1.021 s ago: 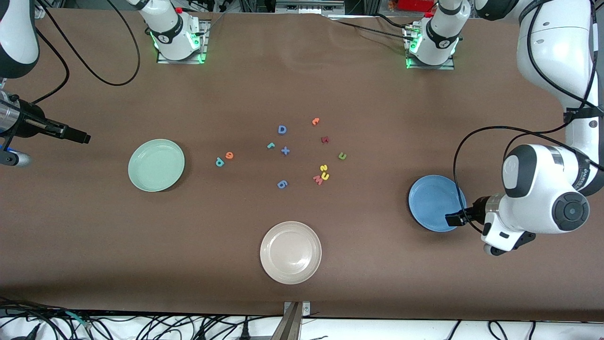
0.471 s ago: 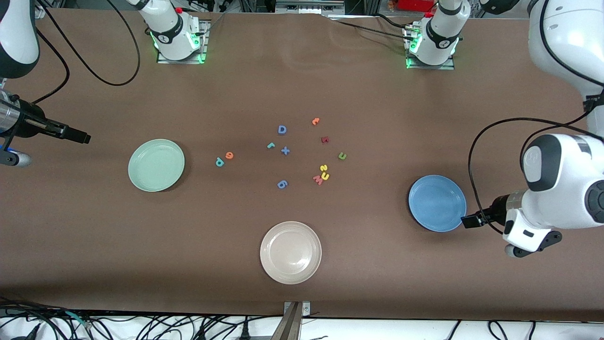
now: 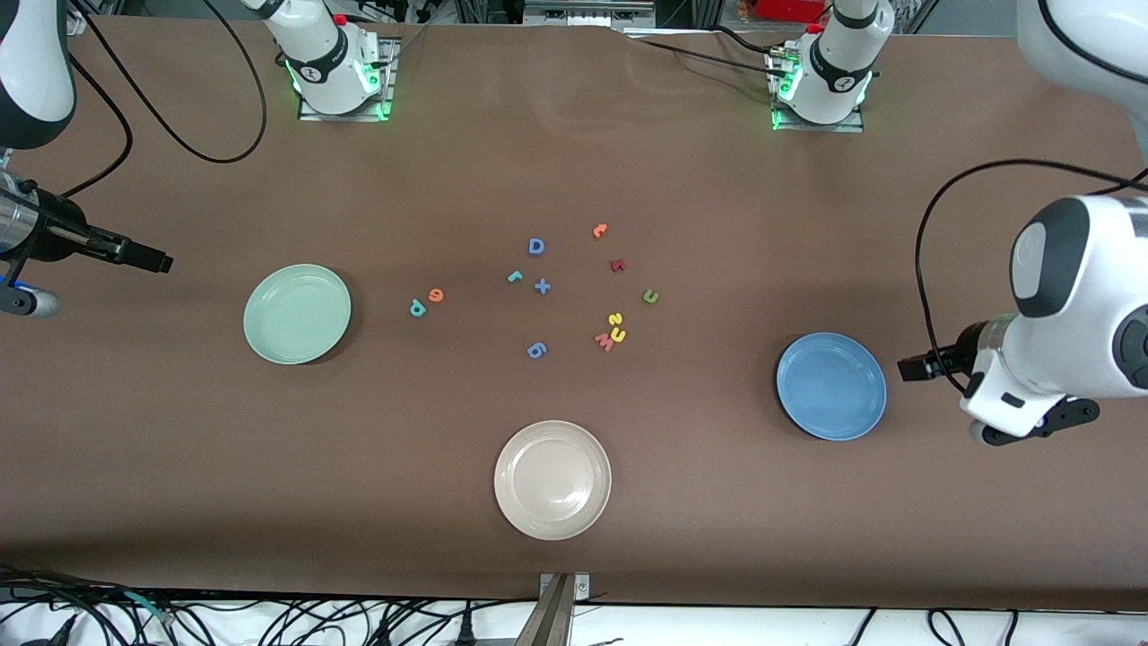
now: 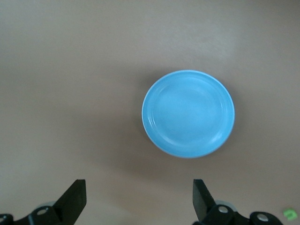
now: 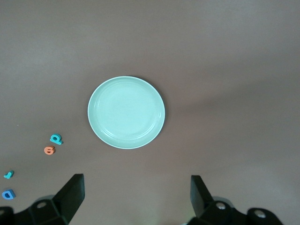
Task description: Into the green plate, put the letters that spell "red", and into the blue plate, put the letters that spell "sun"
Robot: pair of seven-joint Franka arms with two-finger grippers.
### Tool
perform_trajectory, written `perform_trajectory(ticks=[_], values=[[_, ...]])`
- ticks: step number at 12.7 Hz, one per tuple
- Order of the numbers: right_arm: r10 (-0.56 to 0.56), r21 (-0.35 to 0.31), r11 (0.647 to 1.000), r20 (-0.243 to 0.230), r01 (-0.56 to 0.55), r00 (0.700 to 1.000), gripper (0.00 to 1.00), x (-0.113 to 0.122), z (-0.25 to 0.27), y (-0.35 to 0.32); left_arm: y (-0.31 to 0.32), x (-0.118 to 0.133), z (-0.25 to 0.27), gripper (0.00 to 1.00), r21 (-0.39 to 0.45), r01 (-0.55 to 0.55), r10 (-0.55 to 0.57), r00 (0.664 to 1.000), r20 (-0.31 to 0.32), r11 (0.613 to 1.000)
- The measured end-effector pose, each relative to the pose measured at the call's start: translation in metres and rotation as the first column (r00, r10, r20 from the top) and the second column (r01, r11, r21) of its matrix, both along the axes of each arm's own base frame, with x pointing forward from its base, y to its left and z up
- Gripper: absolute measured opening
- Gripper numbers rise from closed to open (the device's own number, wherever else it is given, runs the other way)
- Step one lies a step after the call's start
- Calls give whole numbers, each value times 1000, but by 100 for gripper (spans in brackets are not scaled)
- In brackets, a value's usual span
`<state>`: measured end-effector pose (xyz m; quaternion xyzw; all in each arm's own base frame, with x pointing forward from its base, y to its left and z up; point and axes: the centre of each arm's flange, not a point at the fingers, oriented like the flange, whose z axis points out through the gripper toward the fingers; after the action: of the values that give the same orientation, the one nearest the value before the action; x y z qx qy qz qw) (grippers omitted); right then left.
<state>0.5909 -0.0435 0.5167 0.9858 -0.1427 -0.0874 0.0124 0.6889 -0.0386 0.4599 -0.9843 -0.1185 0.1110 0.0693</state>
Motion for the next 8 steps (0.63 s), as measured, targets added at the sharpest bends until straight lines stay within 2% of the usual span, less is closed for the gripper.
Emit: perform_trajectory(ticks=[3, 8], values=[[0, 0, 1000, 0, 0, 1000, 100, 0, 0, 0, 4, -31, 64, 100, -44, 148, -147, 989, 26, 988], [0, 0, 1000, 0, 0, 1000, 100, 0, 0, 0, 3, -103, 130, 99, -81, 173, -168, 984, 66, 982]])
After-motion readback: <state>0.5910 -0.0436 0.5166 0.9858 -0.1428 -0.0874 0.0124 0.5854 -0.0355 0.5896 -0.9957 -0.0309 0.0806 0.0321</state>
